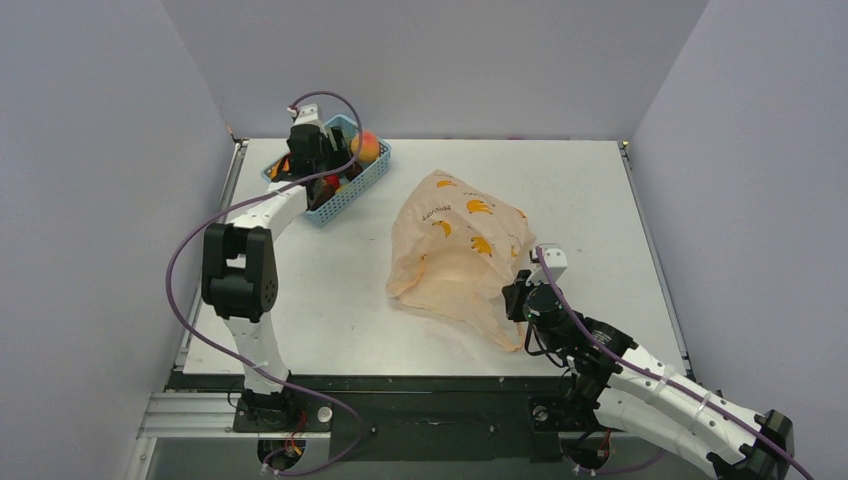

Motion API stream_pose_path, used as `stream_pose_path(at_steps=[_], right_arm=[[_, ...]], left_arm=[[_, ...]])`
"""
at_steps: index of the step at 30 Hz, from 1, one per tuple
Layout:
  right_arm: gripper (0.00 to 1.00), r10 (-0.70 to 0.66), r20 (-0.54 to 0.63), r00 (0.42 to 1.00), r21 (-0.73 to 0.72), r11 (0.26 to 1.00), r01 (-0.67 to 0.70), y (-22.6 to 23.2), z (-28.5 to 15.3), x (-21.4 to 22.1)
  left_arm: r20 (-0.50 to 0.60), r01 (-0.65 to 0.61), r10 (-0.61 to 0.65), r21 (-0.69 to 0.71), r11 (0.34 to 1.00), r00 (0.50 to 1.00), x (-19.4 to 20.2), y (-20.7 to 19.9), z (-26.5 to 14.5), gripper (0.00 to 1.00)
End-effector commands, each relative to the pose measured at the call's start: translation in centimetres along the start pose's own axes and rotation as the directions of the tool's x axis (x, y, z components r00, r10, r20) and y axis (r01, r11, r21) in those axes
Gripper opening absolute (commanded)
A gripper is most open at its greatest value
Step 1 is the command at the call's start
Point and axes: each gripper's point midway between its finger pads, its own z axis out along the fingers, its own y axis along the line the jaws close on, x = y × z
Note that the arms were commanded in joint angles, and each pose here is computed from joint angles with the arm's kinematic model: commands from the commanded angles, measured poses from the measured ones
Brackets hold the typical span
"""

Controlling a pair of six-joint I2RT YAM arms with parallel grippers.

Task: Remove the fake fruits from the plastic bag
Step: Place the fake fruit in the bin, then reset both arms

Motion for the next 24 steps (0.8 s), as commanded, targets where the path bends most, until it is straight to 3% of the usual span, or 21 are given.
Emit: stream_pose_path(at_steps=[1, 2, 3, 4, 5, 6, 7, 8, 9, 13, 18, 24], right_arm=[[0.00, 0.067, 0.017, 0.998, -0.011, 0.998, -0.067, 0.8, 0.0, -1.2], [0.00, 0.076, 0.020, 0.997, -0.013, 0.997, -0.075, 0.9, 0.0, -1.5], [0.00, 0.084, 0.018, 0.996, -0.010, 0.996, -0.084, 0.9, -0.1, -1.5], [0.00, 0.090, 0.023, 0.996, -0.009, 0.996, -0.090, 0.9, -0.2, -1.7], [0.00, 0.100, 0.030, 0.995, 0.006, 0.995, -0.100, 0.6, -0.4, -1.9], [0.00, 0.105, 0.036, 0.994, 0.022, 0.994, -0.106, 0.3, -0.4, -2.1], [0.00, 0.115, 0.052, 0.992, 0.061, 0.991, -0.118, -0.5, -0.6, -2.4], [0.00, 0.117, 0.079, 0.990, 0.112, 0.986, -0.125, -1.4, -0.6, -2.9], [0.00, 0.125, 0.087, 0.988, 0.146, 0.980, -0.137, -2.1, -0.9, -3.2], [0.00, 0.154, 0.201, 0.967, 0.360, 0.907, -0.219, -6.5, -2.5, -5.5], [0.00, 0.180, 0.327, 0.928, 0.519, 0.786, -0.335, -11.5, -5.5, -8.4], [0.00, 0.149, 0.440, 0.886, 0.550, 0.735, -0.396, -13.8, -9.6, -12.0]], left_arm=[[0.052, 0.165, -0.187, 0.284, 0.945, 0.981, -4.1, -5.7, -8.1, 0.69], [0.057, 0.178, -0.206, 0.315, 0.932, 0.977, -3.6, -5.8, -10.1, 0.69], [-0.009, 0.217, -0.227, 0.329, 0.919, 0.974, -0.8, -5.5, -11.0, 0.70], [0.026, 0.216, -0.243, 0.379, 0.900, 0.970, -2.0, -6.2, -13.3, 0.70], [-0.037, 0.251, -0.258, 0.397, 0.883, 0.965, 0.4, -6.0, -14.3, 0.71], [-0.026, 0.248, -0.263, 0.434, 0.866, 0.964, 0.0, -6.4, -16.3, 0.71], [-0.089, 0.281, -0.270, 0.437, 0.855, 0.959, 2.3, -6.1, -17.2, 0.71], [-0.073, 0.272, -0.270, 0.470, 0.840, 0.960, 1.9, -6.4, -19.2, 0.71], [-0.134, 0.300, -0.269, 0.467, 0.832, 0.954, 4.3, -6.1, -19.9, 0.71], [-0.200, 0.332, -0.267, 0.482, 0.811, 0.943, 8.3, -5.3, -24.5, 0.70], [-0.101, 0.304, -0.294, 0.497, 0.813, 0.951, 9.0, -3.8, -29.5, 0.75], [-0.027, 0.196, -0.206, 0.452, 0.870, 0.978, 7.7, -2.9, -32.2, 0.79]])
